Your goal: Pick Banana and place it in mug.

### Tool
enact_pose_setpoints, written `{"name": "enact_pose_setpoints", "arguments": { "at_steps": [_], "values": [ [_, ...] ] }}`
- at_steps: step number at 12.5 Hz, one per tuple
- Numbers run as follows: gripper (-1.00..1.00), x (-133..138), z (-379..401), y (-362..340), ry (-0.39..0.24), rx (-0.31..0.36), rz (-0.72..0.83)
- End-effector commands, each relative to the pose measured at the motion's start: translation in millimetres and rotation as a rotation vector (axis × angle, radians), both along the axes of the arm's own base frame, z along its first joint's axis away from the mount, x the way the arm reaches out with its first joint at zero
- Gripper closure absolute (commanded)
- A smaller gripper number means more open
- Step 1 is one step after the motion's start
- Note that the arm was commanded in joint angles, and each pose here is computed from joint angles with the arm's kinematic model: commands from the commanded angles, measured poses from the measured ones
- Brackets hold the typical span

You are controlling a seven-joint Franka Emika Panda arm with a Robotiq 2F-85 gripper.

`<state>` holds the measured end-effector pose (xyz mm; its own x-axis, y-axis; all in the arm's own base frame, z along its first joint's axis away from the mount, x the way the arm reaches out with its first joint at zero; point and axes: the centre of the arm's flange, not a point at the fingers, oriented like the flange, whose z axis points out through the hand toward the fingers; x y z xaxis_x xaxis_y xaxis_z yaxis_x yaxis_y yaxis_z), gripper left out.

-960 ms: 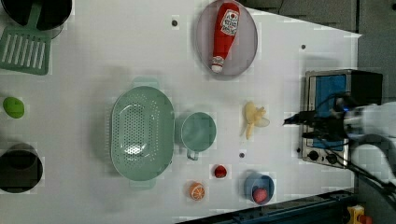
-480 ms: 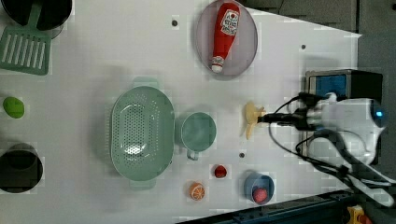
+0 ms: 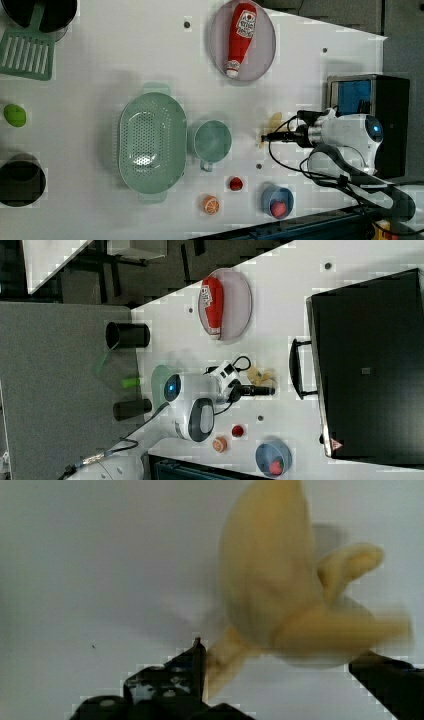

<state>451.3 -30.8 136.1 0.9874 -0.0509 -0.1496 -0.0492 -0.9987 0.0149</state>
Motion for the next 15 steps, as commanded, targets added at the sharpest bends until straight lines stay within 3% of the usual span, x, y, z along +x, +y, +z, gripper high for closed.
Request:
{"name": "enact_pose_setpoints", "arguments": {
  "at_steps": [1, 6, 10, 15],
  "values": [
    [-0.65, 15.1, 8.3, -2.1, -0.076, 0.000, 0.035],
    [0.45, 20.2, 29.3, -2.8, -0.124, -0.002, 0.029],
    [0.46, 21.2, 81.1, -14.4, -0.106, -0.002, 0.002],
    [0.46, 23.0, 211.9, -13.1, -0.175, 0.005, 0.002]
  ]
}}
